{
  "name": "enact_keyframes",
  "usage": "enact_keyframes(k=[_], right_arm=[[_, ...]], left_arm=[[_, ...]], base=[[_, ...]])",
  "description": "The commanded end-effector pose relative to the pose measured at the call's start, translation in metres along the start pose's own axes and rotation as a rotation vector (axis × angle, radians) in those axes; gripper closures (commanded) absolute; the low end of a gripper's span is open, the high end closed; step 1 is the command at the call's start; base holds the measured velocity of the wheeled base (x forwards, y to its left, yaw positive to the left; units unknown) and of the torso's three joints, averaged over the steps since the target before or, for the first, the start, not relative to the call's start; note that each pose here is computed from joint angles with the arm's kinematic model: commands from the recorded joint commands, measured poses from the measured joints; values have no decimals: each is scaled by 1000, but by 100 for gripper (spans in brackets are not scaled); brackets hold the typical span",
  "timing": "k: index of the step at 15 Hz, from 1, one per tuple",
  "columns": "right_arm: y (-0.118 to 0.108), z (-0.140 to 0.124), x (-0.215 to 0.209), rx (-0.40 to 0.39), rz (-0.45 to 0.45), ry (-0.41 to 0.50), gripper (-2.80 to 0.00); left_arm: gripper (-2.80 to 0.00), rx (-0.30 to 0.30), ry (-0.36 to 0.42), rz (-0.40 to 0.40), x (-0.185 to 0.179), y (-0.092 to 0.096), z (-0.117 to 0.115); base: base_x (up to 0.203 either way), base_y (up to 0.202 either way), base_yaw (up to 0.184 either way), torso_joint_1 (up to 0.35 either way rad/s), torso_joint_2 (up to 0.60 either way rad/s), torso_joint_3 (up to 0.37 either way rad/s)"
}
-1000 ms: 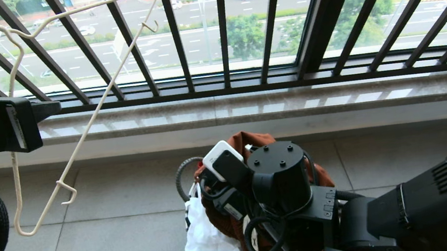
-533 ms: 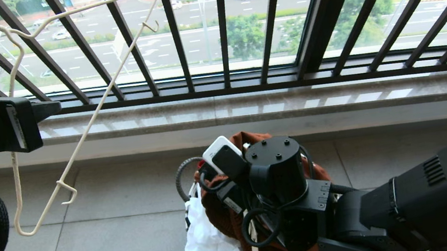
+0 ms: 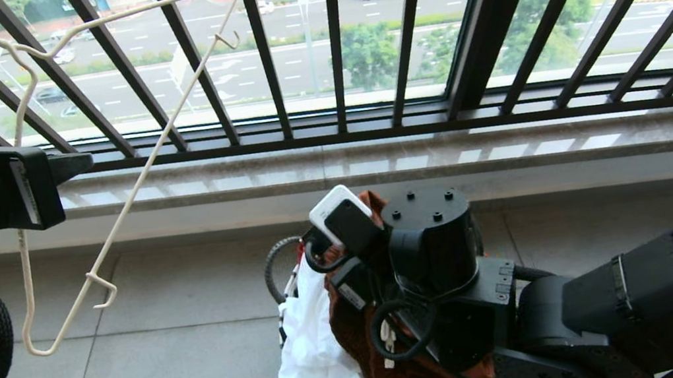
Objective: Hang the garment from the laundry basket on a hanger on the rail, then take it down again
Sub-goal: Pick up clothes from the basket
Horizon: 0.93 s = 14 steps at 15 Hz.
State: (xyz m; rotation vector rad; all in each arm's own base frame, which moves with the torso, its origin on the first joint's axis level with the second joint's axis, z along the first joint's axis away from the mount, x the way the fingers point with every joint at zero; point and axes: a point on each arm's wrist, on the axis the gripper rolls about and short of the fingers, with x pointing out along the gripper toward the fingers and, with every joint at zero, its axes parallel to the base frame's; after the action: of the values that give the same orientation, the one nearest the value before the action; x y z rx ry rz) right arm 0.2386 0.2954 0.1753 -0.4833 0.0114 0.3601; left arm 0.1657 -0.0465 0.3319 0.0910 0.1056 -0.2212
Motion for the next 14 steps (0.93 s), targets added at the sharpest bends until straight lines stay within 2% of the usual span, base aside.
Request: enact_keyframes(k=[1,4,6,10,14], right_arm=[[-19,21,-16,45,-24,-64,0],[-33,30,-30,95,-33,-100,0],[-38,28,-39,98,-22,-98,0],[-47,23,-56,171,41,-116,0],[-53,22,-56,177,75,-132,0]], left_arm=[[0,1,10,-2,4,0,-1],[0,3,36,-5,12,-1,-5],[0,6,58,-7,19,-2,-9],[0,10,105,-34,33,-6,-17],[0,14,111,-69,31,-8,-21]], base=[[0,0,0,0,0,0],[0,0,0,0,0,0],[0,0,0,0,0,0],[0,0,0,0,0,0],[0,0,0,0,0,0]])
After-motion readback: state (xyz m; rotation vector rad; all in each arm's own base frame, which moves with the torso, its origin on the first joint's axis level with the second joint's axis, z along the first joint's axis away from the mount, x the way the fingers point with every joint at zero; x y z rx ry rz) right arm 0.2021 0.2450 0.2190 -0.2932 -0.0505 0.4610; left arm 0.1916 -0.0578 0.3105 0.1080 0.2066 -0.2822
